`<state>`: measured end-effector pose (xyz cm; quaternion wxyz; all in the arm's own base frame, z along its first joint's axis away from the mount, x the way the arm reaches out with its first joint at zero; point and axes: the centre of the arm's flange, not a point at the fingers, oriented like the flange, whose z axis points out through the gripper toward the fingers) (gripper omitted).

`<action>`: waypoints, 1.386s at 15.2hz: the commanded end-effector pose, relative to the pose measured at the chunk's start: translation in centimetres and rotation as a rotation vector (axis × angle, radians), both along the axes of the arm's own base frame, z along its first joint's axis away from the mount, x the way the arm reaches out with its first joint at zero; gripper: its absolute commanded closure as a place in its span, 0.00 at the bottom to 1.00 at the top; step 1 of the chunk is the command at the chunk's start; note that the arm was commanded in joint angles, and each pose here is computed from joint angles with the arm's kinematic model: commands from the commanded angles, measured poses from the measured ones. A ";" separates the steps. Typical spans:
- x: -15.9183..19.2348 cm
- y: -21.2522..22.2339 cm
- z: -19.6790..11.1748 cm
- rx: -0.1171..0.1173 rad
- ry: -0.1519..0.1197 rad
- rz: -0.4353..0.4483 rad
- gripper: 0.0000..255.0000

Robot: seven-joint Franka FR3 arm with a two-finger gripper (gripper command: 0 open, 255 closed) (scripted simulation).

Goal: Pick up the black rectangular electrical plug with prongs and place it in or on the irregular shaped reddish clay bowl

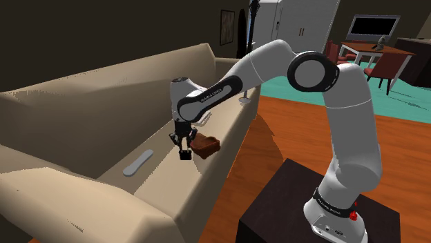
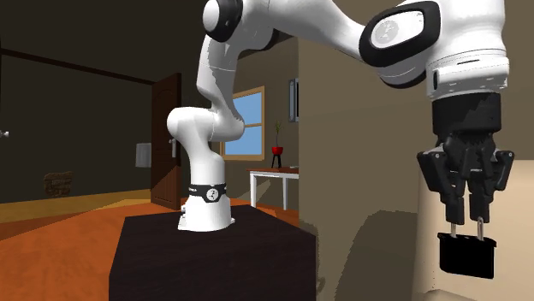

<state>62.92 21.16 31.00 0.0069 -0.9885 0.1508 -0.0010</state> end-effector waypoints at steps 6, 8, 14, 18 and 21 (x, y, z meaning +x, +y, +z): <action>-0.1 -0.1 3.7 0.000 0.000 0.000 1.00; 0.5 -1.3 3.9 0.000 0.000 0.000 1.00; 3.6 -8.5 4.1 0.000 0.000 0.000 1.00; 5.7 -13.4 4.2 0.000 0.000 0.000 1.00; 7.3 -17.0 4.3 0.000 0.000 0.000 1.00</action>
